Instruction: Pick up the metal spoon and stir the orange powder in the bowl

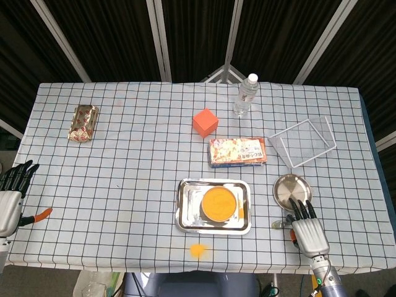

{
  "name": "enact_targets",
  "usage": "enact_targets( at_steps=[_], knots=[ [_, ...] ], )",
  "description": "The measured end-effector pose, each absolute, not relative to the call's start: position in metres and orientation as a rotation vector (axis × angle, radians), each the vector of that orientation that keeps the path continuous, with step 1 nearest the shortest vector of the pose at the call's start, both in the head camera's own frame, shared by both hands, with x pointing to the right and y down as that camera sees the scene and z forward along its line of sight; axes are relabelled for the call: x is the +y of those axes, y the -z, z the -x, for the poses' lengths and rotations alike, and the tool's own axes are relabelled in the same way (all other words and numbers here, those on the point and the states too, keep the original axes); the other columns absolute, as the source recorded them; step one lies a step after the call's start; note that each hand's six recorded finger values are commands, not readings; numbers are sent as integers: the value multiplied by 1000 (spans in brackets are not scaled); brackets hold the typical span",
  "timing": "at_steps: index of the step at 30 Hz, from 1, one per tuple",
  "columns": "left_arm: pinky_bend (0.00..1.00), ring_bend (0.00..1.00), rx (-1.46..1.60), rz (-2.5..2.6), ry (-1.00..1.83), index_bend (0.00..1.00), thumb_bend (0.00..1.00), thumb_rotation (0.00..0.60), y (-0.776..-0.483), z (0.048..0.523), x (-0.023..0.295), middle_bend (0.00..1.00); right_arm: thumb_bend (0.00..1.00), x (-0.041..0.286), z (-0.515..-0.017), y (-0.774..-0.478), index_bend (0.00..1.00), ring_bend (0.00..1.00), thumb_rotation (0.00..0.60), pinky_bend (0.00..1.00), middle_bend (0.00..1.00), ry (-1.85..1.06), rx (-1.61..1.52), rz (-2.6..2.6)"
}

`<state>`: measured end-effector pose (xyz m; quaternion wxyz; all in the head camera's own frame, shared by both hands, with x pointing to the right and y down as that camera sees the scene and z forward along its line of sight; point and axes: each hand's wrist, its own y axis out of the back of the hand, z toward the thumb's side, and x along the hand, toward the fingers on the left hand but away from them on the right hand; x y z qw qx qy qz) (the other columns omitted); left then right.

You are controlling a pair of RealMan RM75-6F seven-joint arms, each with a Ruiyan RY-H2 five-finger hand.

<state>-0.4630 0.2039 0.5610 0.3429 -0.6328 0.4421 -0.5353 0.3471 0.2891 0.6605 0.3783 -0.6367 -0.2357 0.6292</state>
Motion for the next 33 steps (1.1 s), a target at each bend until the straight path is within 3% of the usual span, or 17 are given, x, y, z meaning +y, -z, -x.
enact_targets(
  at_steps=[14,33],
  knots=[
    [0,0,1149,1645,1401,0,0,600,-562,463,204,0,640,287,-351,-664,338,0,600,0,34,-1634,-584,1608],
    [0,0,1151,1648,1401,0,0,600,-561,463,205,0,694,291,-358,-674,337,0,600,0,22,-1686,-522,1577]
  ],
)
